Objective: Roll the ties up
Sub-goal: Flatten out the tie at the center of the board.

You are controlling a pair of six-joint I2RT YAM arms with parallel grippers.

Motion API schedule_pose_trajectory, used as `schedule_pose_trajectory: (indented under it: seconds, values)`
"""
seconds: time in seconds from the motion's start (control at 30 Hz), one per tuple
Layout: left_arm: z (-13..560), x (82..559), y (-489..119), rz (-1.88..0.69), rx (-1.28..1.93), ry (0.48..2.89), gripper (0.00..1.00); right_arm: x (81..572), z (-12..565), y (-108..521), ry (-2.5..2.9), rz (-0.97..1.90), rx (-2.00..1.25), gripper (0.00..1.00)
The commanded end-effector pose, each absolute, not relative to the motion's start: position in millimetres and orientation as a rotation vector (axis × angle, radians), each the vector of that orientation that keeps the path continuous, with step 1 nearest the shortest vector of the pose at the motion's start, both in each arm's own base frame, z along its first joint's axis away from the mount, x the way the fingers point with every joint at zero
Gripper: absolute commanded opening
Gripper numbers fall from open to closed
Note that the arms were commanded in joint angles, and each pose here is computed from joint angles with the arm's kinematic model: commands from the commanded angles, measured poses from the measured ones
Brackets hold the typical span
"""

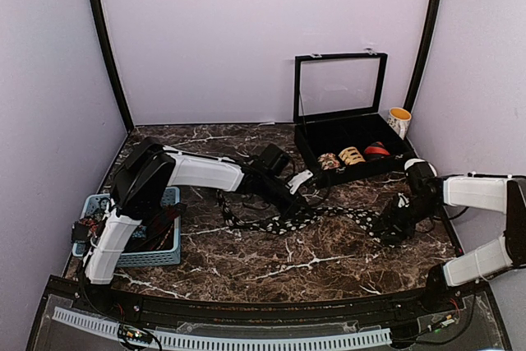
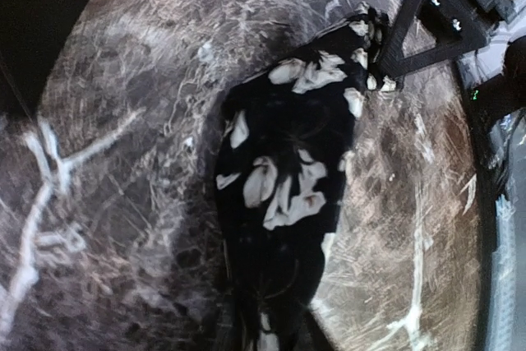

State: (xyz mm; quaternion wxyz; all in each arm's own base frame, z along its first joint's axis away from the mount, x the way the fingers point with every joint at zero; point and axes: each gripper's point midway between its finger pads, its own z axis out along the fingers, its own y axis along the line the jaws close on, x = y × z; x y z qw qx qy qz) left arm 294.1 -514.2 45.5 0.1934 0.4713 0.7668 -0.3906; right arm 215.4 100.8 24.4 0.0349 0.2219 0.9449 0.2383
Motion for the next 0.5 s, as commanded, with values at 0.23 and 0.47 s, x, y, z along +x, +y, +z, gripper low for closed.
schedule_pose_trajectory:
  seconds: [0.23,0.47]
  values:
    - [110,213,-516,-1.965,1.256,2.191,0.0,247,62,50,2.784,0.609,0.768,0.4]
    - [57,267,-497,-1.711,0.843,2.514,0.03,257,87,73,2.718,0.781,0.606,0.44]
